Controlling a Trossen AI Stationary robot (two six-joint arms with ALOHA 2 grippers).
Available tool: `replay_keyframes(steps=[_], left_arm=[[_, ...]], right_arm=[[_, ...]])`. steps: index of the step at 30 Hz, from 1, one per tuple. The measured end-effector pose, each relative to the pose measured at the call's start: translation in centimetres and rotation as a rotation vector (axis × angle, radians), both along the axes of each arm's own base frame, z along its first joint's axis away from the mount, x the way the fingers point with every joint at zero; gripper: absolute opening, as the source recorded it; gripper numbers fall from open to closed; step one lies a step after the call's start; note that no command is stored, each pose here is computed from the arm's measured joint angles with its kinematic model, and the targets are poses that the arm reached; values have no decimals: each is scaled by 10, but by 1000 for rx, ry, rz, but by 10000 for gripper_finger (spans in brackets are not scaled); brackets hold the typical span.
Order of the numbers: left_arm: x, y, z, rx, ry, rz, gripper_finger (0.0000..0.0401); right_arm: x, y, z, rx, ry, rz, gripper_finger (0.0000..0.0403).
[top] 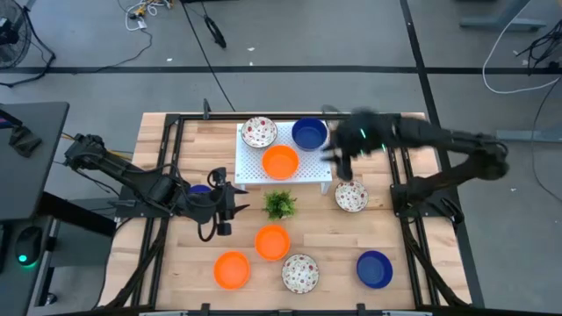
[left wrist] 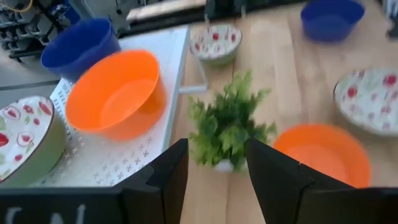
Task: Pick & Place Mini bowls
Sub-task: Stack the white bowl on top of the white bowl on the shelf
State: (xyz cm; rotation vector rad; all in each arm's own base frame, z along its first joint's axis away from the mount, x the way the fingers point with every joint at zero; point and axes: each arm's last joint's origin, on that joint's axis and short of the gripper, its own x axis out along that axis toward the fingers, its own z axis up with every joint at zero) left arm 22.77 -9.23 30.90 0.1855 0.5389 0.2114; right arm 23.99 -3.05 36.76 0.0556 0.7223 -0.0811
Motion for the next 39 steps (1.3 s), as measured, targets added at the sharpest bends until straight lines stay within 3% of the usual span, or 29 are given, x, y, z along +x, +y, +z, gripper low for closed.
replay_keyframes(steps=[4, 8, 15, 19, 27, 33, 39], left_arm=[[14, -11, 0, -12, -68, -58, 167], [37, -34, -11, -12, -122, -220, 167], [85, -68, -53, -40, -208, -450, 167], [105, -83, -88, -36, -143, -606, 167], [130, -122, -117, -83, 65, -651, 167], [130, -155, -131, 50, 289, -693, 167], [132, -156, -137, 176, 330, -667, 167]], right_arm=[[-18, 53, -43, -11, -90, 131, 115], [-32, 93, -85, 3, -220, 251, 102], [-49, 127, -140, 61, -424, 370, 84], [-54, 134, -142, 96, -488, 399, 78], [-55, 138, -139, 144, -515, 398, 75], [-55, 137, -139, 148, -519, 387, 75], [-55, 137, -140, 161, -502, 357, 75]])
